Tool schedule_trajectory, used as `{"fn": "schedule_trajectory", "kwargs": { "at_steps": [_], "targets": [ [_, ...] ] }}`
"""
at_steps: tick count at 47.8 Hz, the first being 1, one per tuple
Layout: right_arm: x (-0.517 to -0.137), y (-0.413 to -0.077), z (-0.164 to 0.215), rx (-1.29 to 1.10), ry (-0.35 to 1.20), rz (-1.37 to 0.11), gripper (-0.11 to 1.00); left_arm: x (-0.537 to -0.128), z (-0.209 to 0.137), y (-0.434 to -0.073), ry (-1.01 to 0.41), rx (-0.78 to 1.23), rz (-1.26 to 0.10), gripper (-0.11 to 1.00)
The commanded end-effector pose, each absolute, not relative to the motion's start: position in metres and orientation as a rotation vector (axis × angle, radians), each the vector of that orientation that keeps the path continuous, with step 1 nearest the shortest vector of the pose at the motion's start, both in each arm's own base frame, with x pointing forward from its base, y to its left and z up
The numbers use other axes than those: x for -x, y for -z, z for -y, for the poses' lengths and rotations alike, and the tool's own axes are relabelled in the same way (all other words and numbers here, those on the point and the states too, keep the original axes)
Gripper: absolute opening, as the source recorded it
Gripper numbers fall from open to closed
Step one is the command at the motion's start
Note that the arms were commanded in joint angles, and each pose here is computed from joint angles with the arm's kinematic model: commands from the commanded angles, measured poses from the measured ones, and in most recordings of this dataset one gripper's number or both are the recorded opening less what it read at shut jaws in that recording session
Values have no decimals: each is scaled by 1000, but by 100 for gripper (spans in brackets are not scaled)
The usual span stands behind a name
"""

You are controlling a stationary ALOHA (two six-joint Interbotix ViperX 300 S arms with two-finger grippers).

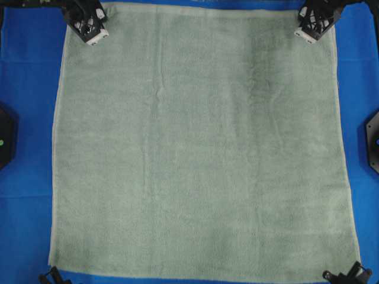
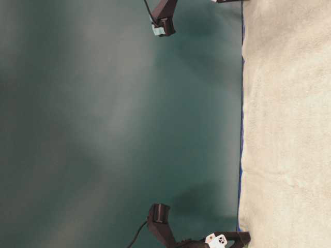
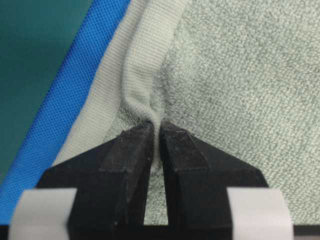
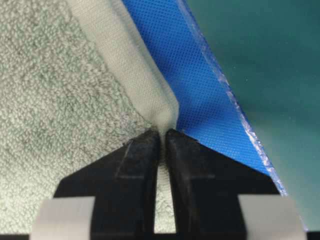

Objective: Fold a bath towel.
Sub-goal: 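Lift the far corners and fold them toward the near edge with both grippers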

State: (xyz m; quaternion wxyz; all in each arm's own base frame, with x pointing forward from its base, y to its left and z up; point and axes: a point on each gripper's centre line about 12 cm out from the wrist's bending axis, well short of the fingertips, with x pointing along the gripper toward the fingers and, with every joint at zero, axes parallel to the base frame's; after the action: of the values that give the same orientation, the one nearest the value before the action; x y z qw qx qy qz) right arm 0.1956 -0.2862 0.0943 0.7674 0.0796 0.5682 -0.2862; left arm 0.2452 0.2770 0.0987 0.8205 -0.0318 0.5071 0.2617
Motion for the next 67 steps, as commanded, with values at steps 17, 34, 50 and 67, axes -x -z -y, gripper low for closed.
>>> {"fn": "schedule_trajectory", "kwargs": {
  "at_steps": [17,34,50,67],
  "targets": [
    [-190,-163,288,-146,747,-1045,7,-257,-276,-182,-576,1,-978,4],
    [-182,-214,233,-126,744,-940,7,-252,-226,-212,-497,-12,-992,4],
    [-194,-203,148,-239,569,-946,7,-252,-146,-194,-374,55,-1010,4],
    [-200,-192,12,-406,231,-976,7,-256,-2,-178,-76,137,-980,4]
  ]
}}
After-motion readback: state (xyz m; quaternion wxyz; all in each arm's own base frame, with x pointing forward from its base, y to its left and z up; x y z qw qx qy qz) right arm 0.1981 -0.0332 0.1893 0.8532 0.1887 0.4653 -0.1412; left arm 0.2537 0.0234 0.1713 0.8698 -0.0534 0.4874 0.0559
